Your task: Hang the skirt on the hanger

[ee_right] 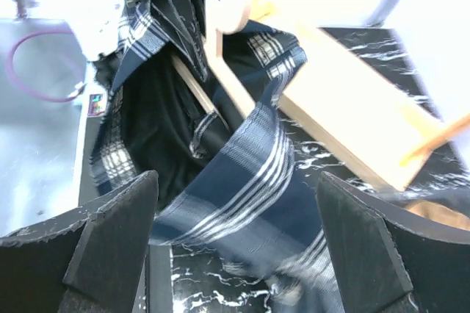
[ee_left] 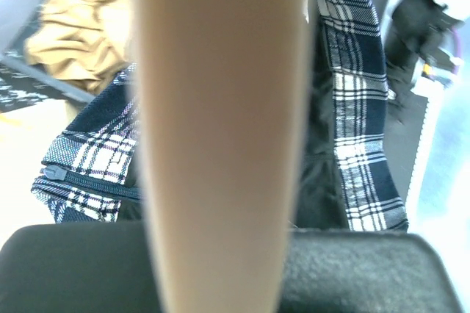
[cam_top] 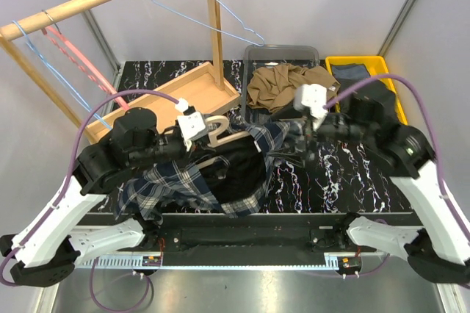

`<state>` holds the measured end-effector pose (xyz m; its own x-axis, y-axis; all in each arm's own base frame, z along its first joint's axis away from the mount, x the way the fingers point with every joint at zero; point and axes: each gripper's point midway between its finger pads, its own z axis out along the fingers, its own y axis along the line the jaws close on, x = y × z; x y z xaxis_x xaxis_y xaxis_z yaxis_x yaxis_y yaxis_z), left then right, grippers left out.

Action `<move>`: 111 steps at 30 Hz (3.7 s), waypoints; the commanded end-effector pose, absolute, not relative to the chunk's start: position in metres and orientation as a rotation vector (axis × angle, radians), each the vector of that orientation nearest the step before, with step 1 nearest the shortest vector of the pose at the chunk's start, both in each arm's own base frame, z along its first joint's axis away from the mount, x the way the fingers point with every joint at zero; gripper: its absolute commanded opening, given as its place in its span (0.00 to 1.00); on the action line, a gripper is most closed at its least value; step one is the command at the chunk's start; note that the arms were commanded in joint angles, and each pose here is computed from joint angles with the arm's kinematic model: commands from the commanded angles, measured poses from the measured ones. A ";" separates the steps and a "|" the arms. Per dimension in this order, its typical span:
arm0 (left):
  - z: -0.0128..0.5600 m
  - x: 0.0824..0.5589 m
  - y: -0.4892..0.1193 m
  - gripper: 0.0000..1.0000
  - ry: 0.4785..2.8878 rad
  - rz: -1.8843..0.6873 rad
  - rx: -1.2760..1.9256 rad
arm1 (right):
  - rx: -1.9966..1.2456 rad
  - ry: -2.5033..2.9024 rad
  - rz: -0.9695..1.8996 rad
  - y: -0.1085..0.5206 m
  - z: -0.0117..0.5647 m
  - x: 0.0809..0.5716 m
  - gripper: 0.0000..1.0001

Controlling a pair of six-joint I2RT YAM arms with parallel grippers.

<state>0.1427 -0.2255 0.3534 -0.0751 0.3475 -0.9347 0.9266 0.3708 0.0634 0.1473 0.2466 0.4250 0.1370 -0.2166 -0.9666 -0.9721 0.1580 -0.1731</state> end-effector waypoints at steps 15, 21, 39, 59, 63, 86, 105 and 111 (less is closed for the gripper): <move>0.386 0.120 -0.232 0.00 1.433 -0.812 1.258 | -1.501 1.552 1.103 0.275 0.337 0.144 0.64; 0.398 0.115 -0.230 0.00 1.385 -0.819 1.264 | -1.501 1.623 1.101 0.280 0.322 0.152 0.47; 0.410 0.169 -0.192 0.98 1.504 -0.554 0.870 | -1.368 1.430 0.959 0.272 0.365 0.157 0.00; 0.466 0.195 -0.058 0.99 1.481 -0.250 0.028 | -0.927 1.387 0.703 0.310 0.444 0.284 0.00; 0.465 0.188 -0.048 0.99 1.472 -0.250 0.004 | -0.832 1.352 0.671 0.323 0.466 0.317 0.00; 0.436 0.176 -0.019 0.99 1.514 -0.229 -0.129 | -0.571 1.134 0.841 0.404 0.562 0.404 0.00; 0.428 0.179 -0.022 0.99 1.530 -0.221 -0.122 | -0.619 1.200 0.877 0.460 0.513 0.420 0.00; 0.429 0.177 -0.021 0.99 1.523 -0.231 -0.129 | -0.659 1.196 0.888 0.482 0.505 0.404 0.00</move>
